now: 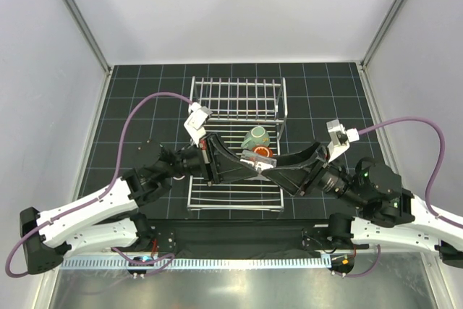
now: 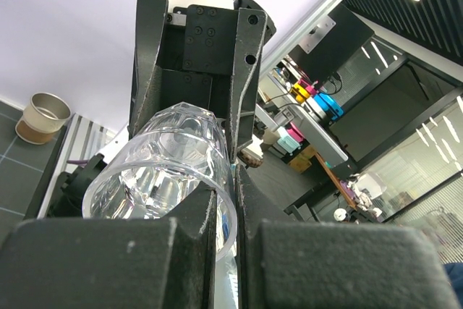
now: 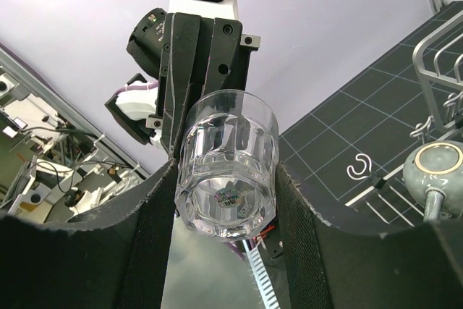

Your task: Load the cups into the dish rack

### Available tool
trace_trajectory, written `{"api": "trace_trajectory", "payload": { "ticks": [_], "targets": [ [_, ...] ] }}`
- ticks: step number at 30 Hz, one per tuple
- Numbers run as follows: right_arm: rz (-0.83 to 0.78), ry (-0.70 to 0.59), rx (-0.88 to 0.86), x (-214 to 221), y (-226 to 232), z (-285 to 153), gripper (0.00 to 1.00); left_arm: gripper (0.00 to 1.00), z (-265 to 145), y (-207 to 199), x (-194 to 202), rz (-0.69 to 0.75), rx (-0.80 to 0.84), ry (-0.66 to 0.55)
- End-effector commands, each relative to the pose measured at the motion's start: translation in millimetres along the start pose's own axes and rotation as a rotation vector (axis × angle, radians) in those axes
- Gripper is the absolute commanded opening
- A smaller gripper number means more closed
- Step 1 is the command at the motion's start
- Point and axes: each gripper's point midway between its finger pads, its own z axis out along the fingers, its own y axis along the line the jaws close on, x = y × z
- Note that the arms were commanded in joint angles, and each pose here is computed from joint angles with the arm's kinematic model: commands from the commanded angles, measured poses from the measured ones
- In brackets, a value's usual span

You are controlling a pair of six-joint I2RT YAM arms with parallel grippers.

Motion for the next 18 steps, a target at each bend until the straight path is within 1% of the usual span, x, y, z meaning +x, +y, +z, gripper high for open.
{"api": "trace_trajectory", "payload": {
  "ticks": [1,2,3,5,13,14,16,18],
  "targets": [
    [0.025,-0.001,-0.016,1.2,4.4,5.7,0.35,0.0,-2.7,-22.5,-13.6,0.055,0.068,-0.055],
    [0.026,0.001,-0.022,1.6,5.6,5.6,0.37,0.0,-3.0,-22.4,-13.6,0.055,0.067,-0.057],
    [0.024,0.007,-0.027,2.4,6.9,6.3,0.47,0.0,-3.3,-22.3,-13.6,0.055,0.066,-0.058],
    [0.017,0.025,-0.022,6.5,5.4,7.9,0.52,0.0,-3.3,-20.8,-13.5,0.052,0.061,-0.06],
    [0.027,0.028,-0.028,8.0,6.0,6.7,0.53,0.0,-5.9,-22.0,-13.4,0.049,0.059,-0.064],
    [0.022,0.032,-0.036,8.6,7.3,6.9,0.54,0.0,-6.5,-21.2,-13.0,0.047,0.055,-0.065],
    [0.019,0.039,-0.036,10.0,7.6,7.7,0.6,0.0,-6.9,-19.5,-13.4,0.046,0.047,-0.071],
    [0.012,0.045,-0.04,10.9,8.2,8.4,0.62,0.0,-6.6,-18.6,-13.1,0.046,0.044,-0.069]
  ]
}}
